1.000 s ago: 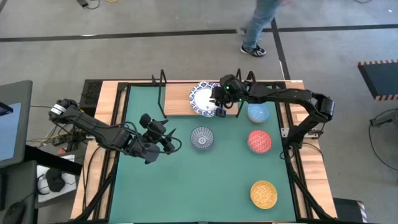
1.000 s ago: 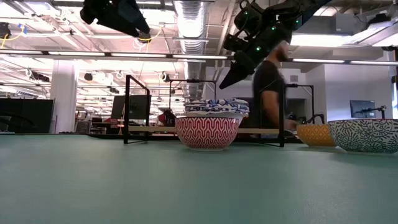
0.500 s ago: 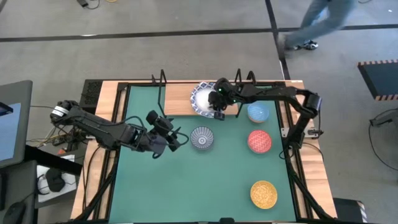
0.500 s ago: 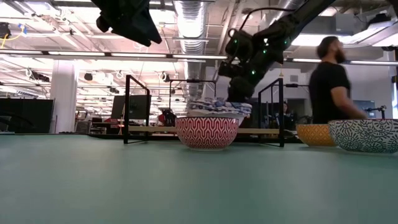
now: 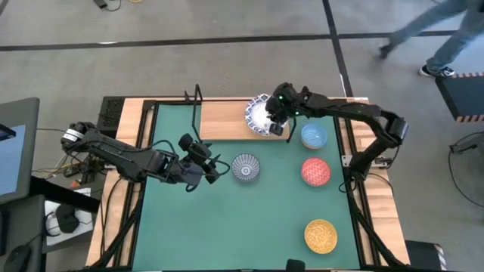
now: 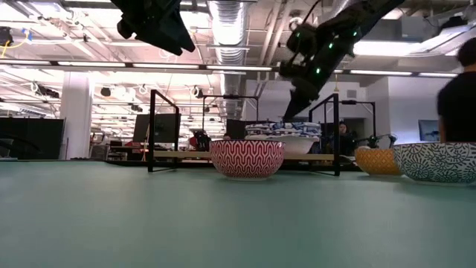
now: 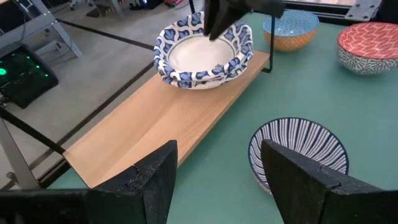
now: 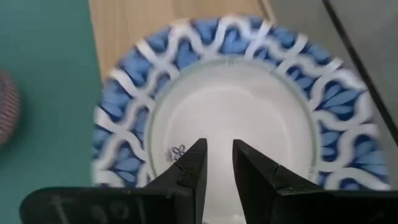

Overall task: Place and stack bowls onto a shelf
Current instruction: Put the blue bowl on the shelf

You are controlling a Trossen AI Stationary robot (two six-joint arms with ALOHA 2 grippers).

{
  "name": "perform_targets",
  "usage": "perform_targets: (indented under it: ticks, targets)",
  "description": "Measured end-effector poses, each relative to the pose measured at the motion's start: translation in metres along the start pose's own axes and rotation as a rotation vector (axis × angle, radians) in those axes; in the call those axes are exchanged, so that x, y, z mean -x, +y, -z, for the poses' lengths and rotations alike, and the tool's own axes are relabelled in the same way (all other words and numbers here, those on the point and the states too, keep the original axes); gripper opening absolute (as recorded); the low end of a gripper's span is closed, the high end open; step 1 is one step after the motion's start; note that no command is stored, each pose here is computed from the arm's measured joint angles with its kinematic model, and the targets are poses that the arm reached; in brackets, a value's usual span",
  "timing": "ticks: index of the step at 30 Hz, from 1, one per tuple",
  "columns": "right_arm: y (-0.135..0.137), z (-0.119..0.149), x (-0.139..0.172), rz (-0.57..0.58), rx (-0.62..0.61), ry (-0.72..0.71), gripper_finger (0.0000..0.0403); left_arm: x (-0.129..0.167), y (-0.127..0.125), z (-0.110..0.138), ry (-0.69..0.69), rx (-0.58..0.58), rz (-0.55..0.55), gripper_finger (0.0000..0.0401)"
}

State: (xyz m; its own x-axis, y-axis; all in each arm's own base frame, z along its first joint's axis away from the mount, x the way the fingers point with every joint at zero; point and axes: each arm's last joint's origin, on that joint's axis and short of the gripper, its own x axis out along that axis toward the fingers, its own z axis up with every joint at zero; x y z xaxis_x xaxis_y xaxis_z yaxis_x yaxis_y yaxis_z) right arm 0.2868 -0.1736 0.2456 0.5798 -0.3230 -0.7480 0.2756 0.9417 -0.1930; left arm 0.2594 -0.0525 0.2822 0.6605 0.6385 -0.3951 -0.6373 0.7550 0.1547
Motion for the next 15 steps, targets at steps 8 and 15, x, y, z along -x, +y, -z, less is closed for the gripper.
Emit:
perform_targets:
  ticks: [8, 15]
  targets:
    - [0.019, -0.017, 0.058, -0.013, -0.064, -0.156, 0.0101, 0.000, -0.001, 0.000, 0.013, -0.026, 0.029, 0.0218]
    - [0.059, -0.005, 0.092, -0.105, -0.083, -0.262, 0.0101, 0.000, -0.001, 0.001, 0.017, -0.045, 0.038, 0.0218]
